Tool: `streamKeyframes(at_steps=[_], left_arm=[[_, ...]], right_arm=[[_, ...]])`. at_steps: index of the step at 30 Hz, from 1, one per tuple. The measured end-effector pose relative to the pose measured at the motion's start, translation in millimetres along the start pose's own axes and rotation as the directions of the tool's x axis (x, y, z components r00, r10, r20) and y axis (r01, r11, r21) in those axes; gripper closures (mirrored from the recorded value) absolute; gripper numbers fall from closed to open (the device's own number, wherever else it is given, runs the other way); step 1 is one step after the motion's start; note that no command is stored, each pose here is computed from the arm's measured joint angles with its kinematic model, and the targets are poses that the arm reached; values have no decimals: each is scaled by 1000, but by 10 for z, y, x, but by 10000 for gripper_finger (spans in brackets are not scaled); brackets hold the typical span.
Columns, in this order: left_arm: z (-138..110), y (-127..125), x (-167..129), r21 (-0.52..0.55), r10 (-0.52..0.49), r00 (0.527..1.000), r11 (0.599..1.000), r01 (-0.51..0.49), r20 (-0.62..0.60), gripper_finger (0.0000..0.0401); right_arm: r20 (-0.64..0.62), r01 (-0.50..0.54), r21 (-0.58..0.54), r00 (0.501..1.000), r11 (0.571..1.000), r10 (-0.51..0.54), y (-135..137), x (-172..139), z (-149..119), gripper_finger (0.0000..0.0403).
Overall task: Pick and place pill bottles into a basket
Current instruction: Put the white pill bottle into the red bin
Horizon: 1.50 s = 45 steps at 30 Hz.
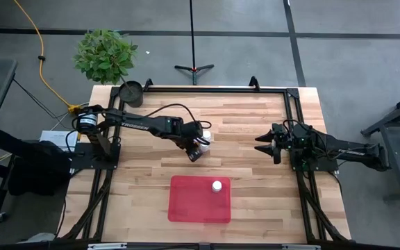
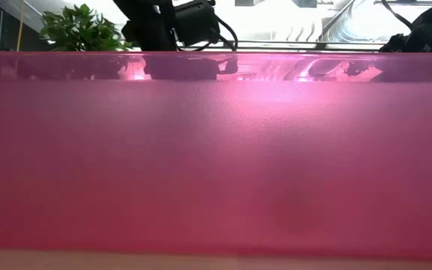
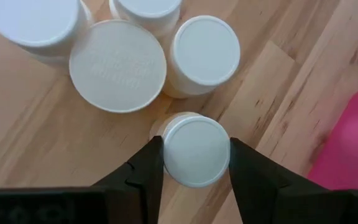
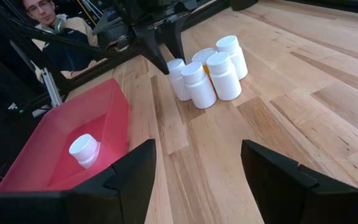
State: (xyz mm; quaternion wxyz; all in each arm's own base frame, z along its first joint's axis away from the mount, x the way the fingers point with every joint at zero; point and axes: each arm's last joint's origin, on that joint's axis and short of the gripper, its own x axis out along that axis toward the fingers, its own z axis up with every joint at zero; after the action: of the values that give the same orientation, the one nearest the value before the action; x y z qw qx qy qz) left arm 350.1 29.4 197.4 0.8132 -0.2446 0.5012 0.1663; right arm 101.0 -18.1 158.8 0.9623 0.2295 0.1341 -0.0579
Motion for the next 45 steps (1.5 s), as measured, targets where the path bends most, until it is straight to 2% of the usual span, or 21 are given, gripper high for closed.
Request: streamKeyframes(at_steps=[18,22,28,32,39,45], left_arm=[[-50,20,-54,100,4,999,995,2,-54,218],[-31,20,-120,152,64,995,987,-52,-72,218],[77,-16,-256,226,135,990,966,-124,-34,218],[172,-66,-393,274,149,989,952,-139,-15,218],[256,-98,-573,320,208,978,927,-197,-1,218],[301,-122,-702,327,225,974,922,-209,-10,218]], right_arm=[[-1,-2,11,1000,1000,2,0,0,0,176],[-1,-3,17,1000,1000,3,1,0,0,176],[-1,-2,20,1000,1000,2,0,0,0,176],[-1,-2,34,1000,999,2,0,0,-1,176],[-1,0,42,1000,999,0,-1,0,-2,176],[-1,0,46,1000,999,0,-1,0,-2,176]])
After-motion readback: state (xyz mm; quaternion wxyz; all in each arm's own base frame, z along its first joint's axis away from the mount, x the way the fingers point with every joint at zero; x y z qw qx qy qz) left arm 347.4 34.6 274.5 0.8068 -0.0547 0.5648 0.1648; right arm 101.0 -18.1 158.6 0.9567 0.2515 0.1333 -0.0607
